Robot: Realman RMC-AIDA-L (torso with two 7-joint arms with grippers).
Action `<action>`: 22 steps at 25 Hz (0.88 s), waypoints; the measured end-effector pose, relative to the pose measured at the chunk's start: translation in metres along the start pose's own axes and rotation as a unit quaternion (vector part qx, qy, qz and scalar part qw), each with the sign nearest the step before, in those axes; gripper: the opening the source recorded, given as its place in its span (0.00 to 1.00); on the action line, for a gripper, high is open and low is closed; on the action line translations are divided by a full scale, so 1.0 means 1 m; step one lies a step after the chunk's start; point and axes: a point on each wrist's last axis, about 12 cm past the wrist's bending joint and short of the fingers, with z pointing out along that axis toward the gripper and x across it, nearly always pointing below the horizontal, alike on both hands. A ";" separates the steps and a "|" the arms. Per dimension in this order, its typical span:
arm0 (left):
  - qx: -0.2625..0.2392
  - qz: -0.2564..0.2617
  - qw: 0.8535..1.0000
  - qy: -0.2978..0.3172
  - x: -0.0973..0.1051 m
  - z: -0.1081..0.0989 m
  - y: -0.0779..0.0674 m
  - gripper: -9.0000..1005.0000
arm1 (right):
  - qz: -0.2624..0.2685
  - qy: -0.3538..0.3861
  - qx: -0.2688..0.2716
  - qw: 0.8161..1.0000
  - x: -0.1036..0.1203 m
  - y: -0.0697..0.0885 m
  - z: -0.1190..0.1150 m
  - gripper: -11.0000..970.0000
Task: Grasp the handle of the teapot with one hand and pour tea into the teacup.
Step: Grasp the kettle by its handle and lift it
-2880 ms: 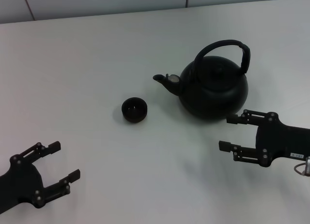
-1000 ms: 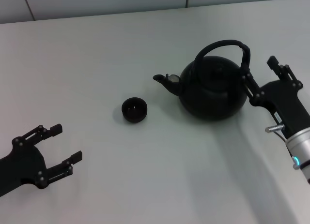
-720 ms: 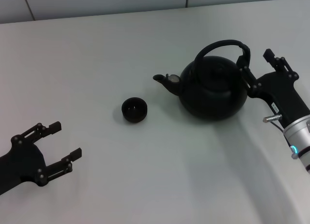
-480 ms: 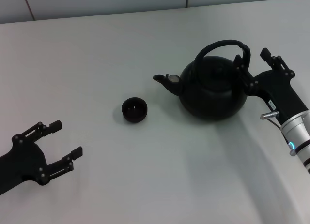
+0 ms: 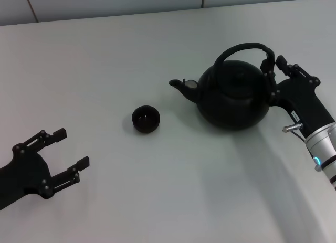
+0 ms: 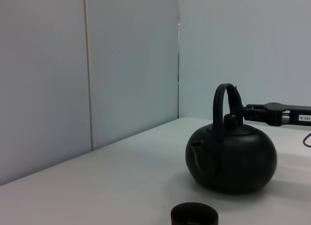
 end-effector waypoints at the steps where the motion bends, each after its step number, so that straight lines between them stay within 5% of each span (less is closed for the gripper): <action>1: 0.000 0.000 1.000 0.000 0.000 0.000 0.000 0.79 | -0.001 0.000 -0.001 1.000 0.000 0.000 0.000 0.53; 4: 0.000 -0.001 1.000 -0.001 0.000 0.001 -0.001 0.79 | -0.003 -0.001 -0.001 1.000 0.000 -0.001 0.001 0.48; 7: 0.000 -0.001 1.000 -0.001 0.000 0.001 -0.001 0.78 | -0.002 -0.003 0.002 1.000 -0.001 -0.002 0.002 0.23; 12: -0.005 -0.003 1.000 -0.005 0.000 0.002 -0.001 0.78 | -0.002 -0.017 0.004 1.000 -0.005 -0.003 0.004 0.11; 18: -0.004 -0.004 1.000 -0.005 0.000 0.004 -0.001 0.78 | -0.006 -0.037 0.012 0.999 -0.011 -0.009 0.009 0.11; 22: -0.003 -0.006 1.000 -0.007 0.000 0.005 -0.002 0.78 | 0.009 -0.068 -0.001 0.998 -0.026 -0.027 0.024 0.11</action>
